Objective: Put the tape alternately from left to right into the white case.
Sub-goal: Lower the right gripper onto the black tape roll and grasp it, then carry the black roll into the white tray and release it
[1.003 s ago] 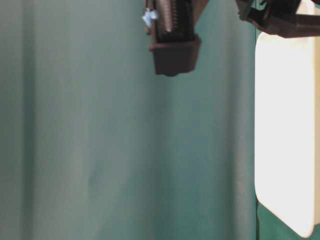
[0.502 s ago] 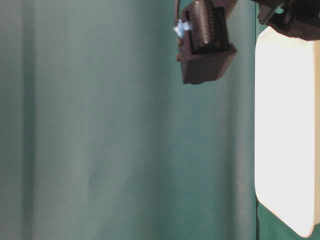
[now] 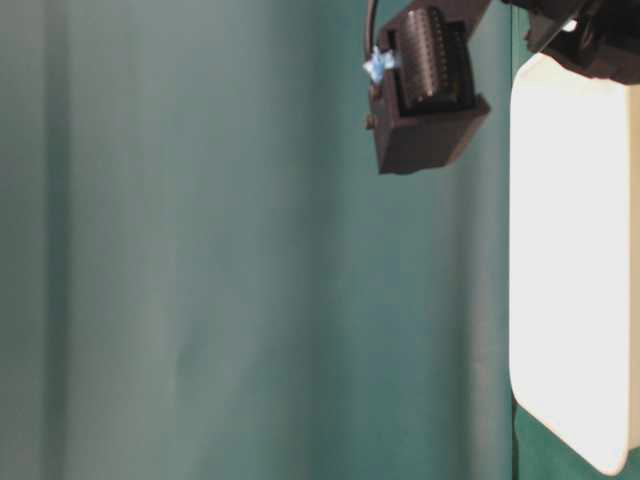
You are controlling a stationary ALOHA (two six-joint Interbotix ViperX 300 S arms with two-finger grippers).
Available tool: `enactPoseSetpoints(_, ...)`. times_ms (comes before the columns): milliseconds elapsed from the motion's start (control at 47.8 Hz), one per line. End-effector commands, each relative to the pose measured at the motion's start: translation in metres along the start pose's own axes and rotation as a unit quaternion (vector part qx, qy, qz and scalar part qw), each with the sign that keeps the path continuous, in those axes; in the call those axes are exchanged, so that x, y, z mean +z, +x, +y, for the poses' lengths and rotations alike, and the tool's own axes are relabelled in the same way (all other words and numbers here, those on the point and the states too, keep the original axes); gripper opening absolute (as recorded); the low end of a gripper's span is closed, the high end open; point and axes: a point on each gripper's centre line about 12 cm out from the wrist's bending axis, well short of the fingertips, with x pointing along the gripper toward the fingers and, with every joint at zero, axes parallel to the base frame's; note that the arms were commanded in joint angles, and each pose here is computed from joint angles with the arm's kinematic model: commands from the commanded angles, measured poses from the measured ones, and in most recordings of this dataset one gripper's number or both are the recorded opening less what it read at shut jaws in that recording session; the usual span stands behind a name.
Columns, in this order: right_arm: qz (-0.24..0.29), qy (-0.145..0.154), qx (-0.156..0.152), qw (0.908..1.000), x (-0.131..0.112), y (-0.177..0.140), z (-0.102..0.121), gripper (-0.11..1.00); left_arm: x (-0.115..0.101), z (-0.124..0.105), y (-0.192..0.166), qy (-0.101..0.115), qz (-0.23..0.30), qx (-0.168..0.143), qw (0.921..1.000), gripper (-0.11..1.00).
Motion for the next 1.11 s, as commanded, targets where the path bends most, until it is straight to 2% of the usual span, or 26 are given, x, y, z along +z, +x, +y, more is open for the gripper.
enactPoseSetpoints(0,-0.021,-0.004,0.005,0.9998,0.011,-0.006,0.004,0.74,0.008,-0.001,-0.005,-0.002,-0.015,-0.003,0.9999,0.57)
enactPoseSetpoints(42,-0.021,-0.008,0.005,0.9997,0.011,-0.006,0.004,0.66,0.008,-0.001,-0.005,-0.002,-0.014,-0.003,0.9999,0.57)
enactPoseSetpoints(167,-0.022,-0.015,0.003,0.9996,0.013,-0.007,0.004,0.30,0.008,-0.001,-0.005,-0.002,-0.015,-0.003,0.9999,0.57)
enactPoseSetpoints(209,-0.025,-0.015,0.003,0.9996,0.015,-0.008,0.005,0.24,0.008,-0.001,-0.005,-0.002,-0.015,-0.003,0.9999,0.57)
enactPoseSetpoints(418,-0.049,-0.013,0.009,0.9987,0.025,-0.025,0.007,0.24,0.008,-0.001,-0.005,-0.002,-0.015,-0.003,0.9999,0.57)
enactPoseSetpoints(794,-0.124,-0.008,0.026,0.9920,0.051,-0.085,0.011,0.24,0.008,-0.001,-0.005,-0.002,-0.015,-0.003,0.9999,0.57)
enactPoseSetpoints(941,-0.127,0.007,0.013,0.9917,0.054,-0.093,-0.003,0.24,0.009,-0.001,-0.005,-0.001,-0.017,-0.003,0.9998,0.57)
enactPoseSetpoints(1087,-0.122,0.036,-0.016,0.9918,0.057,-0.095,-0.035,0.24,0.009,-0.001,-0.005,-0.001,-0.017,-0.003,0.9998,0.57)
